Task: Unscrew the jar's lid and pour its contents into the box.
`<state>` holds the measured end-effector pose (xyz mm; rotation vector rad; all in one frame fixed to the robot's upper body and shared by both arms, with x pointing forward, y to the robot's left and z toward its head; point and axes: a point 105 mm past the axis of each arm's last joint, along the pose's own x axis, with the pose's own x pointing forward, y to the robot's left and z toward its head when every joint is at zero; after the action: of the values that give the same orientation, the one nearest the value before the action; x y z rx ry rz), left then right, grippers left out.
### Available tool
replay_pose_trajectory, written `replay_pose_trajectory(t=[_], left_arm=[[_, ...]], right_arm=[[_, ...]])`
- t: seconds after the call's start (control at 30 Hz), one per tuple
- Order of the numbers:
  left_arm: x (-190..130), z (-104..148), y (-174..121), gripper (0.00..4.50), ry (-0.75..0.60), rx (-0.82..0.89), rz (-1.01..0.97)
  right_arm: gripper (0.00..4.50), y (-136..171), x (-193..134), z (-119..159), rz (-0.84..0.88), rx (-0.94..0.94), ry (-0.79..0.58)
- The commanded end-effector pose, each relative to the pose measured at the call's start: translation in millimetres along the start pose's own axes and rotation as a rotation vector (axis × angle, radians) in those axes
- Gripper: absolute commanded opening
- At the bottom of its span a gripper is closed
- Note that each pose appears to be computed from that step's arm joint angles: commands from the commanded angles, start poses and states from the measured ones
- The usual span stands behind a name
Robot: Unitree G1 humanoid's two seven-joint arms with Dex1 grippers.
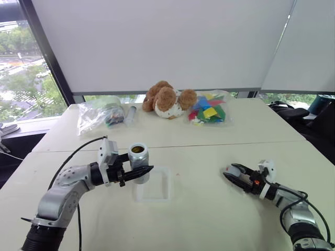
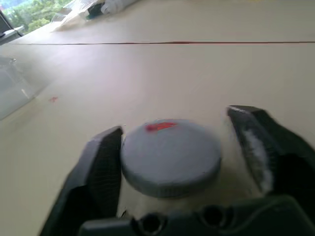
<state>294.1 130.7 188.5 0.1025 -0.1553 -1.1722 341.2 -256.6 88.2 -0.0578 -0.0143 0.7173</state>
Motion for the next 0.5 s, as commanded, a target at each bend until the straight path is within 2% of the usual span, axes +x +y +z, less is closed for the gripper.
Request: replay_pose_trajectory(t=[0.03, 0.13, 0.23, 0.37, 0.5], left_arm=[[-2.9, 15.8, 6.7, 2.21, -0.033, 0.042, 0.009], [-6.9, 15.5, 13.5, 2.21, -0.014, 0.064, 0.038], [-14.0, 15.5, 26.0, 2.21, 0.021, 0.139, 0.103], [-25.7, 8.7, 39.2, 2.21, 0.147, 0.308, 0.172], [-28.3, 1.1, 44.7, 2.21, 0.239, 0.509, 0.209]], right_arm=[[4.47, -9.3, -16.3, 34.2, -0.015, -0.040, -0.110], [4.47, 0.9, -23.2, 54.4, 0.051, -0.074, -0.128], [4.47, 26.7, -21.7, 78.5, 0.181, -0.118, -0.128], [4.47, 94.6, -8.8, 106.2, 0.473, -0.158, -0.092], [4.47, 133.7, 2.1, 111.9, 0.592, -0.148, -0.077]])
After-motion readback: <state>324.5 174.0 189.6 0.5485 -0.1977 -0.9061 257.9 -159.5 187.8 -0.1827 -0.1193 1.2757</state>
